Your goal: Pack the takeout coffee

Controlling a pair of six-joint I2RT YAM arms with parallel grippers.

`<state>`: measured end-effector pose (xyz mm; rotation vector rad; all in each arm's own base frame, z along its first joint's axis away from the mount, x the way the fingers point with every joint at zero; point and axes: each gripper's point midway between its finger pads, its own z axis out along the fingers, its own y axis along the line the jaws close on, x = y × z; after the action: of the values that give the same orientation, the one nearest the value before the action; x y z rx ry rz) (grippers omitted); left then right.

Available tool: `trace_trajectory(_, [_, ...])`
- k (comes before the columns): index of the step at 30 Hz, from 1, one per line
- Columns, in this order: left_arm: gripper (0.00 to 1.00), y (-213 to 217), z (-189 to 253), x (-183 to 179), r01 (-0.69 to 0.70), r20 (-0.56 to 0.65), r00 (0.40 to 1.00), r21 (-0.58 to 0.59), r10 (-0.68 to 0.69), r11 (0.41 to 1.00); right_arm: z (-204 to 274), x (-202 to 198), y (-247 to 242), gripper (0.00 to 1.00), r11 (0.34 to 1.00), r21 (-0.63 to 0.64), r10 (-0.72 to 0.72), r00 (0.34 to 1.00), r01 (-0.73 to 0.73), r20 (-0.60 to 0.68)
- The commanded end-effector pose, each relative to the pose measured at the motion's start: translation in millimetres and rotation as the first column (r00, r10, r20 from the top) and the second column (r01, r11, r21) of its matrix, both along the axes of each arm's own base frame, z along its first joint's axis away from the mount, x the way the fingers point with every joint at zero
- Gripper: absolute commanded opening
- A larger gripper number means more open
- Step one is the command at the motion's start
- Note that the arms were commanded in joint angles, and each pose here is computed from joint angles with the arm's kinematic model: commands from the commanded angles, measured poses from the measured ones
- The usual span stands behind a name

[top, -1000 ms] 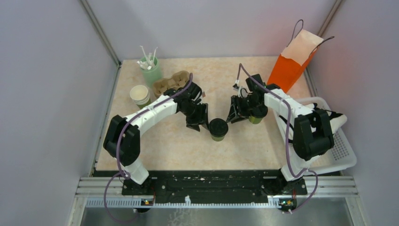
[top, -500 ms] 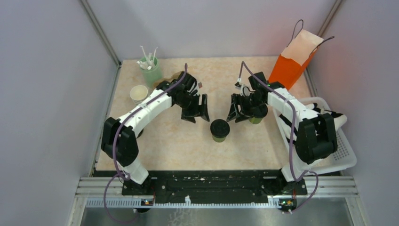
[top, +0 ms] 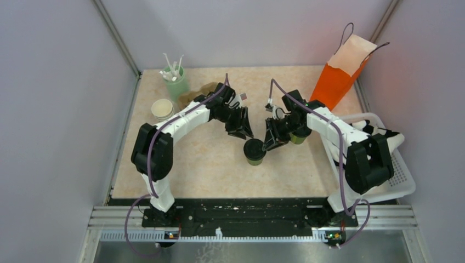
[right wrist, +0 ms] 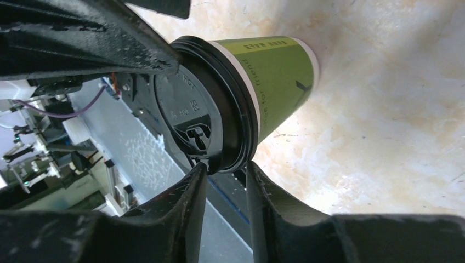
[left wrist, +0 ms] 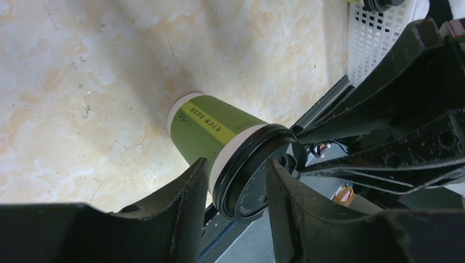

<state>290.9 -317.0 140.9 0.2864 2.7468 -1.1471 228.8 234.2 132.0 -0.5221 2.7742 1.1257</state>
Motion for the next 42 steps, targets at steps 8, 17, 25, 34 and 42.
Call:
trace_trajectory(8, [0.36,8.6,-6.5,-27.0,0.026,-0.01,1.0,-0.014,-0.026,1.0,-4.7,43.8,1.9,0.28,0.993,-0.068,-0.088,0.99,0.095,0.109])
trace_trajectory(17, [0.34,14.9,-2.0,-47.3,0.013,-0.039,0.999,-0.026,-0.014,1.0,2.9,68.5,15.6,0.29,0.993,-0.033,-0.104,0.986,0.109,0.131])
trace_trajectory(25, [0.58,15.5,20.5,-43.6,-0.004,0.009,1.0,-0.052,0.005,0.999,17.4,60.3,-1.5,0.59,0.992,-0.014,-0.125,0.984,0.128,0.125])
trace_trajectory(34, [0.64,12.5,15.0,-60.4,0.029,-0.072,0.997,-0.1,-0.036,0.995,18.9,39.0,-6.7,0.64,0.985,0.131,-0.117,0.992,0.111,0.039])
trace_trajectory(42, [0.53,0.1,6.6,-45.0,0.024,-0.075,0.997,-0.116,-0.033,0.993,11.3,41.3,-0.1,0.46,0.981,0.164,-0.109,0.994,0.107,0.004])
